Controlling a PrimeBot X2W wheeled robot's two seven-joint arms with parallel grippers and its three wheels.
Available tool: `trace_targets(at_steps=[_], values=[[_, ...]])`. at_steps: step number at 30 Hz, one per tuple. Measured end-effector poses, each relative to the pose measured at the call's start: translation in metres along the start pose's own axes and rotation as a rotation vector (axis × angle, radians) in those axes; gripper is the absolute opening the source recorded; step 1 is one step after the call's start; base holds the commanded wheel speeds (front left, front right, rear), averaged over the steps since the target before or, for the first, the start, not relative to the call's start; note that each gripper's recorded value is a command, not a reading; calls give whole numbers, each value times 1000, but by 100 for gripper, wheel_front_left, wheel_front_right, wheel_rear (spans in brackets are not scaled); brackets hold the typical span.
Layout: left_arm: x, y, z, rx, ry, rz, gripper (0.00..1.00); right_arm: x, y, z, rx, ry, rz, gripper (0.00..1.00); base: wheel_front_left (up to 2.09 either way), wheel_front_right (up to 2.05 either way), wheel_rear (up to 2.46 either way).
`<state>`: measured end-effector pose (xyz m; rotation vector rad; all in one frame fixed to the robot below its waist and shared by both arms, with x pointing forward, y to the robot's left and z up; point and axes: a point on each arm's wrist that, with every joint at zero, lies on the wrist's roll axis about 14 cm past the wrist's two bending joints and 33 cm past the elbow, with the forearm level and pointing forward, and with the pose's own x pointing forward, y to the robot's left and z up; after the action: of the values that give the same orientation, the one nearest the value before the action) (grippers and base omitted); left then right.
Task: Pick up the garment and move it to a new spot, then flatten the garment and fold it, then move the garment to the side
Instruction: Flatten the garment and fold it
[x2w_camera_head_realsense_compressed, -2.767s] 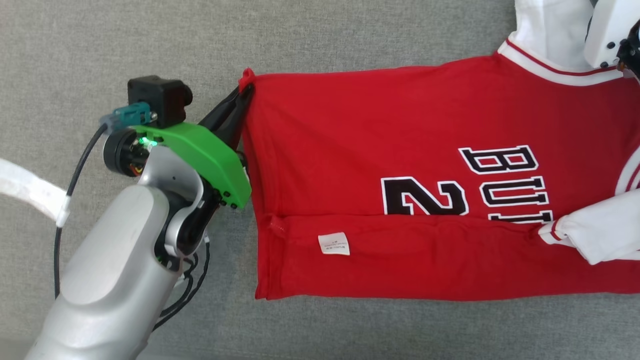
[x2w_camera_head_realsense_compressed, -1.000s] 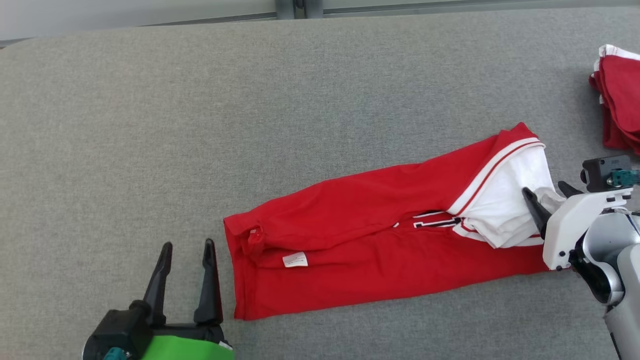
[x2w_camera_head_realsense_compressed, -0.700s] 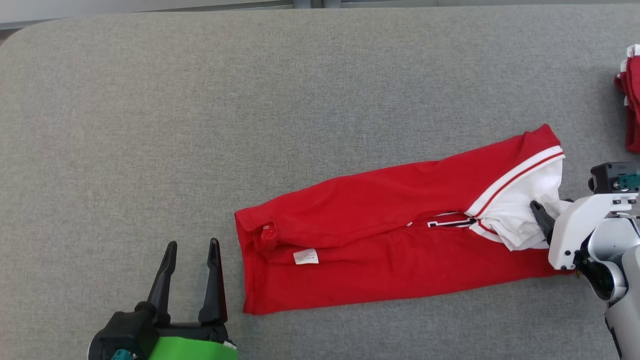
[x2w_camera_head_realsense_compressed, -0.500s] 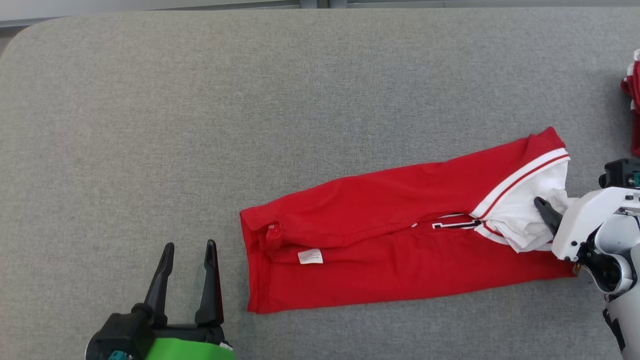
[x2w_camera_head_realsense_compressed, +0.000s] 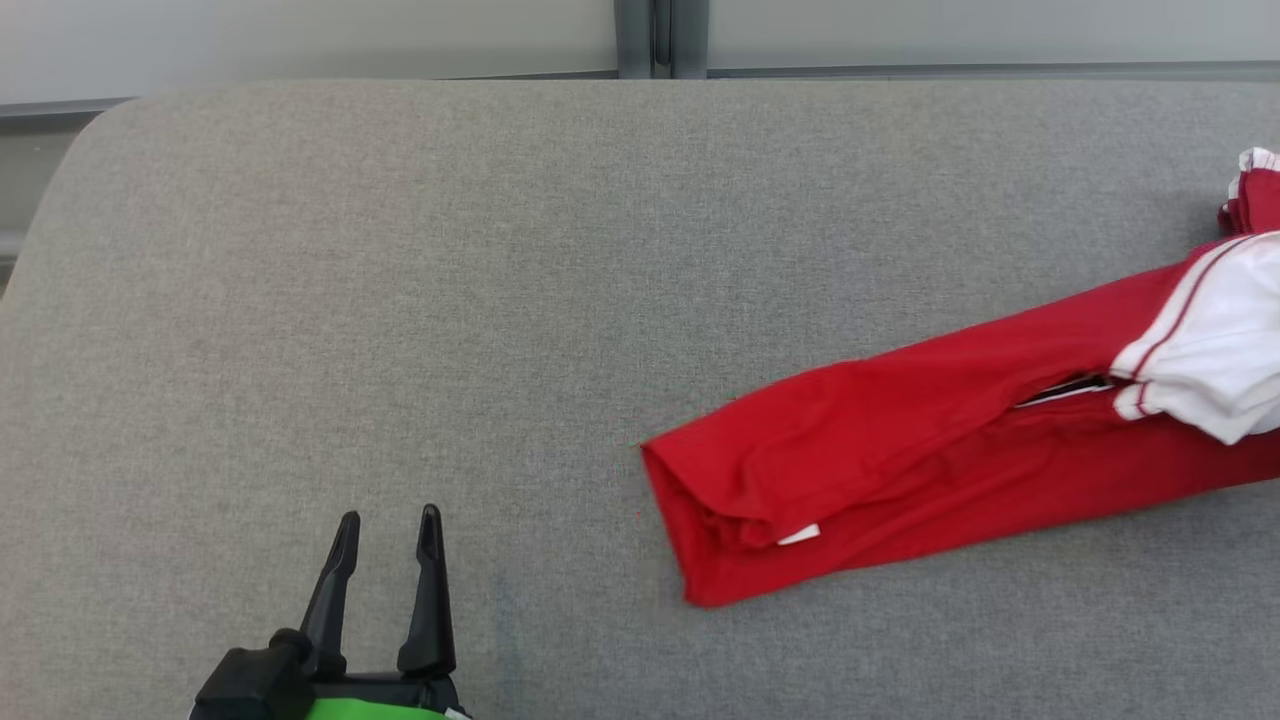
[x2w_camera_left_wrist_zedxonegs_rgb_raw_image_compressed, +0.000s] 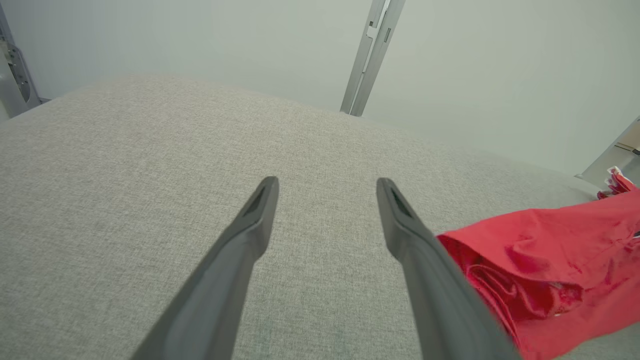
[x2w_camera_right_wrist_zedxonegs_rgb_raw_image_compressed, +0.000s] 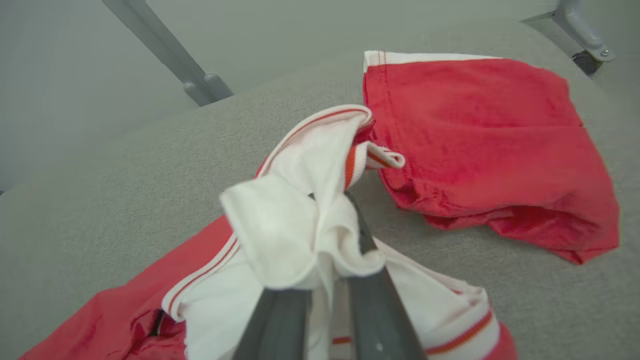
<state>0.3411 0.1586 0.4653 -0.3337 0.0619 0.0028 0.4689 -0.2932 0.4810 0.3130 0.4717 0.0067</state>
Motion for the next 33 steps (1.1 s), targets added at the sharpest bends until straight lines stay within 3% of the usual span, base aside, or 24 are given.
trace_targets(at_steps=[3, 7, 13, 19, 24, 33], values=[[-2, -1, 3, -2, -9, -3, 100, -15, -8, 24, -19, -59, -13, 0, 0, 0, 0], [-5, -1, -2, -6, 6, -1, 100, -21, 28, 29, -93, -60, 82, 0, 0, 0, 0], [-3, -10, -10, -13, 31, -32, 100, -22, 137, -37, -161, 93, 371, 0, 0, 0, 0], [-3, -7, -16, -10, 50, -21, 100, -27, 205, -112, -105, 223, 527, 0, 0, 0, 0], [-6, -1, -19, -7, 61, -1, 100, -28, 230, -143, -27, 234, 556, 0, 0, 0, 0], [-8, -1, -23, -3, 71, -4, 100, -29, 230, -149, -8, 219, 540, 0, 0, 0, 0]])
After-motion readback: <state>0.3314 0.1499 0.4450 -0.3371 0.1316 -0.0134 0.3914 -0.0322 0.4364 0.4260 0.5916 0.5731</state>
